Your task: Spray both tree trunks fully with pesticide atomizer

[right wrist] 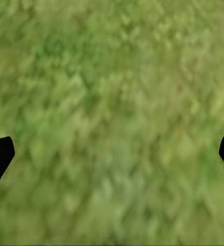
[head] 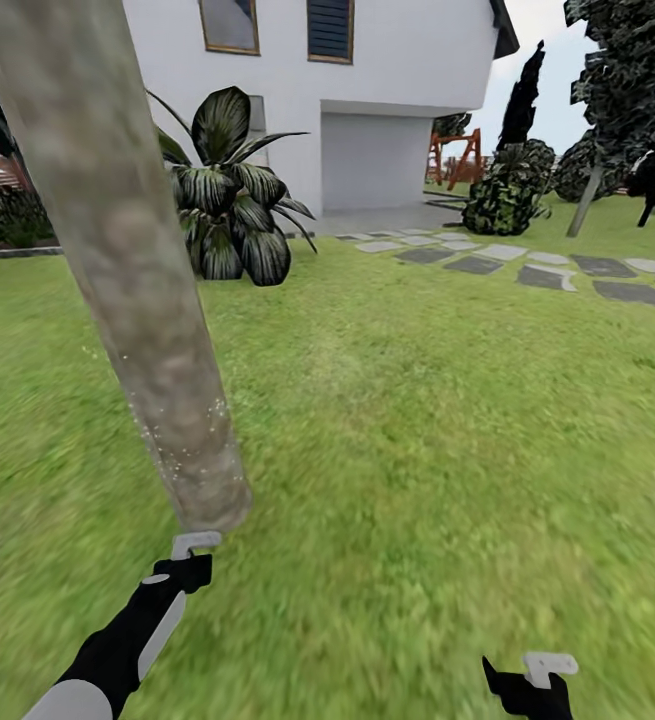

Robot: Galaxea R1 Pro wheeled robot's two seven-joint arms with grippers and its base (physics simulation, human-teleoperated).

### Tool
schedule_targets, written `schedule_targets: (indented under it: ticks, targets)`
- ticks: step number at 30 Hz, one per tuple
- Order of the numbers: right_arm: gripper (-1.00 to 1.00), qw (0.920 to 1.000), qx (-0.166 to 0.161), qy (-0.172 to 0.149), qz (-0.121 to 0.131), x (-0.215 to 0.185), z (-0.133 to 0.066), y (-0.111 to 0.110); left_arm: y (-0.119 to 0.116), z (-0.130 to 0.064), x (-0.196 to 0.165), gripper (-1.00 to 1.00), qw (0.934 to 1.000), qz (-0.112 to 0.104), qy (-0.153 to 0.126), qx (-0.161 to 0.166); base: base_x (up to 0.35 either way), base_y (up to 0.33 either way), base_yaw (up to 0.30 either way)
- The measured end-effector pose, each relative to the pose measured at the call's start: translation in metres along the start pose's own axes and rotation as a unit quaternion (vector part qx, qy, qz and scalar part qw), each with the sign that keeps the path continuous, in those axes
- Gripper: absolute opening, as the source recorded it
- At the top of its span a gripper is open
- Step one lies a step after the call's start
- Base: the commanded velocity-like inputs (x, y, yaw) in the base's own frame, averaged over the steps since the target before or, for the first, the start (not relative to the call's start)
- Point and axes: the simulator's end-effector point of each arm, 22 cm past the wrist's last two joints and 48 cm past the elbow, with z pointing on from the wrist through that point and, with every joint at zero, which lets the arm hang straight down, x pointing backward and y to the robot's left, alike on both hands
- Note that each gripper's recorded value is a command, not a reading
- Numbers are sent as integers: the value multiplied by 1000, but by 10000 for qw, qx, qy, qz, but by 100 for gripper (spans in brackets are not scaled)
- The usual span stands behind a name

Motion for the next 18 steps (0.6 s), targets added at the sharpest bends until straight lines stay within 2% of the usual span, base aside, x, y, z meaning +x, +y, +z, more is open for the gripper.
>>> schedule_targets:
  ticks: [6,15,18]
  targets:
    - [100,10000,0,0,-1,0,0,0,0,0,0,-100,10000,4,0,1,175,-232,269]
    - [100,10000,-5,0,-1,0,0,0,0,0,0,-100,10000,6,0,2,173,-232,23]
    - [100,10000,0,0,0,0,0,0,-1,0,0,-100,10000,5,1,5,40,-262,109]
